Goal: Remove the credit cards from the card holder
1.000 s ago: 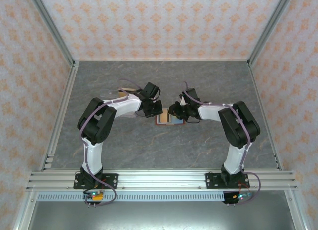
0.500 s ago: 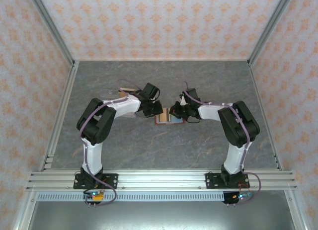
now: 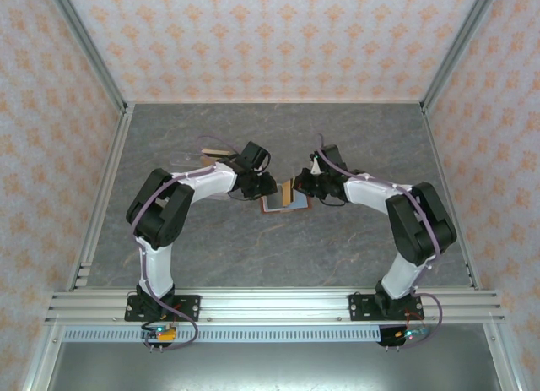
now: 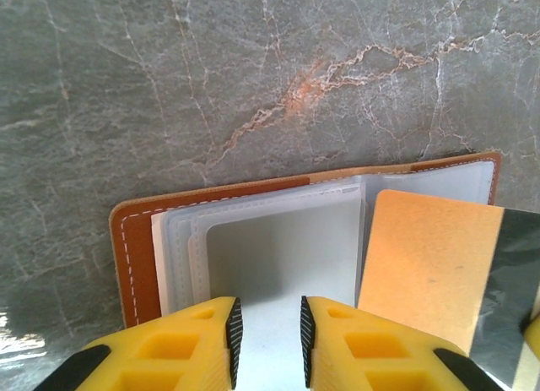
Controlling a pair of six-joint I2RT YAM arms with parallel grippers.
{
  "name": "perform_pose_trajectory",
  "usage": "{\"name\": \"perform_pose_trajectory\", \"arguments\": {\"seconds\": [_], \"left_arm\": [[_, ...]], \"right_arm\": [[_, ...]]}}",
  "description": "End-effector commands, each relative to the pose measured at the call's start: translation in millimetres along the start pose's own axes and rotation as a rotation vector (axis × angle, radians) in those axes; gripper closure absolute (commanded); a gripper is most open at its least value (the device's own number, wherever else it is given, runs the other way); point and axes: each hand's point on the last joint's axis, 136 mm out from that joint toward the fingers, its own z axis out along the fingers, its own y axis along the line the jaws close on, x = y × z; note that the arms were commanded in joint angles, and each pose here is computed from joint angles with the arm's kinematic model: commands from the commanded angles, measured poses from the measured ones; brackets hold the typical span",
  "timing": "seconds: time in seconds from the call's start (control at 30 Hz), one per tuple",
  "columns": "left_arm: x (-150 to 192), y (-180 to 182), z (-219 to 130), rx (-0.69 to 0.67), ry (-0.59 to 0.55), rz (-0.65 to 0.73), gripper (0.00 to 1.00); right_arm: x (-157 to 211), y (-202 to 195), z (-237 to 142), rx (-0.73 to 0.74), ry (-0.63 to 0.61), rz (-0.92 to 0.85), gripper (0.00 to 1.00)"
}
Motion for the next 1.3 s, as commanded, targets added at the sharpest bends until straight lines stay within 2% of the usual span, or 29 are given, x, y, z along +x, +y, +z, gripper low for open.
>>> {"name": "perform_pose_trajectory", "arguments": {"seconds": [0.0,0.07,0.13,0.23,0.33,0.47,0.53,0.73,0.87,0.97,1.27], "left_arm": [[-5.2,-14.7,-23.2,0.041,-0.049,0.020,0.71],[-8.9,-21.0,-31.2,0.066,-0.071,0.020,0.69],[-12.2,-25.1,-40.8,0.086,-0.093,0.022,0.63],[-15.8,-27.0,-56.3,0.126,-0.118,0.004,0.51],[-17.9,-27.8,-72.2,0.196,-0.134,-0.028,0.40],[-24.1,-41.4,-99.0,0.416,-0.147,-0.085,0.27],[-29.4,-48.0,-113.1,0.536,-0.151,-0.102,0.24],[-39.5,-48.0,-139.9,0.678,-0.182,-0.101,0.22],[-45.3,-61.6,-158.7,0.779,-0.199,-0.079,0.25],[-49.5,-71.9,-171.8,0.838,-0.214,-0.065,0.30],[-48.6,-81.6,-195.5,0.903,-0.261,-0.026,0.70]], "right_arm": [[-2.3,2.6,-12.7,0.003,-0.022,-0.028,1.00],[-6.3,8.6,-19.0,-0.008,-0.041,-0.043,1.00],[-10.3,14.0,-26.2,-0.018,-0.060,-0.060,1.00],[-16.3,27.6,-37.4,-0.070,-0.083,-0.081,1.00],[-19.1,48.9,-46.2,-0.187,-0.076,-0.086,1.00],[-27.4,86.4,-61.5,-0.365,-0.068,-0.098,1.00],[-28.7,98.7,-65.5,-0.419,-0.054,-0.099,1.00],[-38.4,137.5,-79.5,-0.593,-0.024,-0.084,1.00],[-42.8,156.6,-88.8,-0.679,-0.002,-0.080,1.00],[-44.9,162.4,-91.3,-0.702,0.011,-0.079,1.00],[-49.3,169.2,-90.9,-0.734,0.023,-0.066,1.00]]}}
